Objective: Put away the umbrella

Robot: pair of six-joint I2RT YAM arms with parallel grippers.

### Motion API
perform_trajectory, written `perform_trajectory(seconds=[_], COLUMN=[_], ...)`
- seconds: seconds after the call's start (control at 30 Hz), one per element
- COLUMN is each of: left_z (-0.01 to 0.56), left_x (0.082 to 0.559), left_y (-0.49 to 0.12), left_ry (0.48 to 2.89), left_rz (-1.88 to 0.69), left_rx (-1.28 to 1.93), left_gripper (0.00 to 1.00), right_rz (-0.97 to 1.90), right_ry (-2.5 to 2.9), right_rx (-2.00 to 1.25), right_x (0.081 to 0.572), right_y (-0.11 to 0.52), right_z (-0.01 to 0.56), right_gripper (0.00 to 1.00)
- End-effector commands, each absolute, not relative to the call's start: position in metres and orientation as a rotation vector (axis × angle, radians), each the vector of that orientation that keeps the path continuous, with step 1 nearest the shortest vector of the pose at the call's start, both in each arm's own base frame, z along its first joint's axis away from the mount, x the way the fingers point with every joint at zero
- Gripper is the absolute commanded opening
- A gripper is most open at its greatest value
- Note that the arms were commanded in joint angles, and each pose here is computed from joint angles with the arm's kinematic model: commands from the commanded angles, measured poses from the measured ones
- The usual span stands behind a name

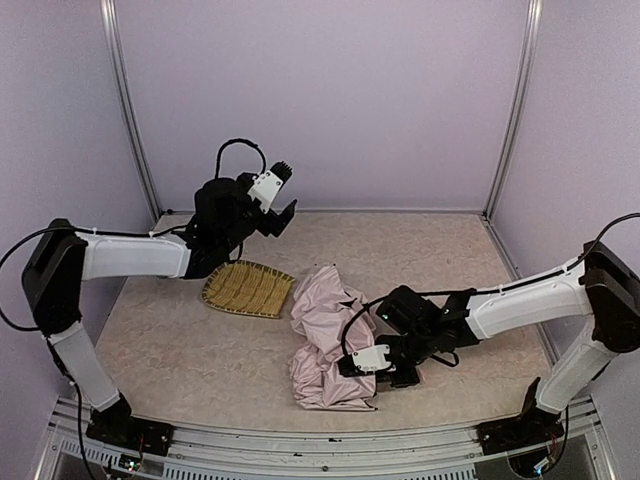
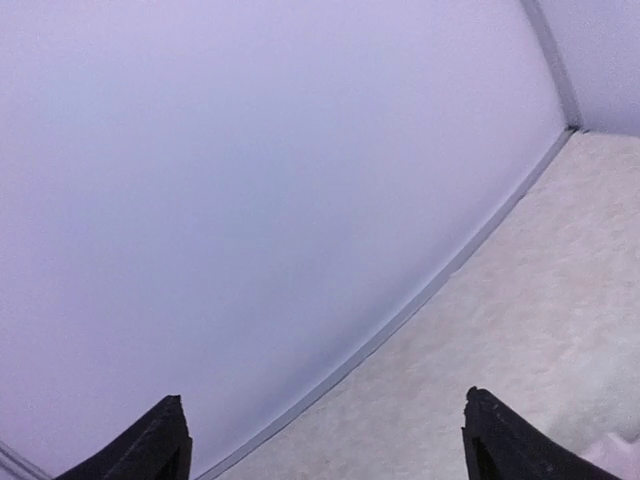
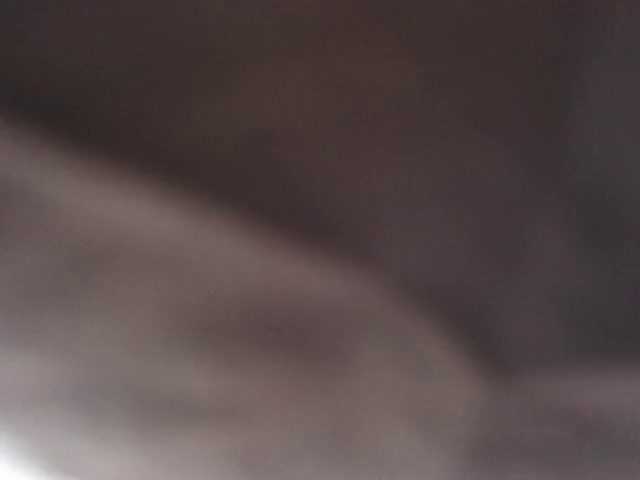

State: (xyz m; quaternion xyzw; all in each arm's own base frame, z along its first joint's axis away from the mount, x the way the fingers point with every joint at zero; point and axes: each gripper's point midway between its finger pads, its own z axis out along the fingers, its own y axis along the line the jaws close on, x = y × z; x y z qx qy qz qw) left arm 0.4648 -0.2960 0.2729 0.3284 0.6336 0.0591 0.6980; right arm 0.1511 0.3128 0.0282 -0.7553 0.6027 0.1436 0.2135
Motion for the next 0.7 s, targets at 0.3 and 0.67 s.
perform_trajectory(seconds=[0.3,0.67], left_z=[0.168,0.102], left_x=[0.154,0.153], left_y=[-0.368,-0.395], left_ry=[1.314,1.402], left_rz=[-0.726,-0.743], left_rx=[1.607,1.676], left_gripper=[0.87,0.99], right_rz=[0.503,0.504], right_ry=[1.906,1.909], right_rx=[-2.137,-2.120], right_x=[0.151,0.160], right_y=[0.293,0.296], right_z=[-0.001,-0.001], right_gripper=[0.00,0.00])
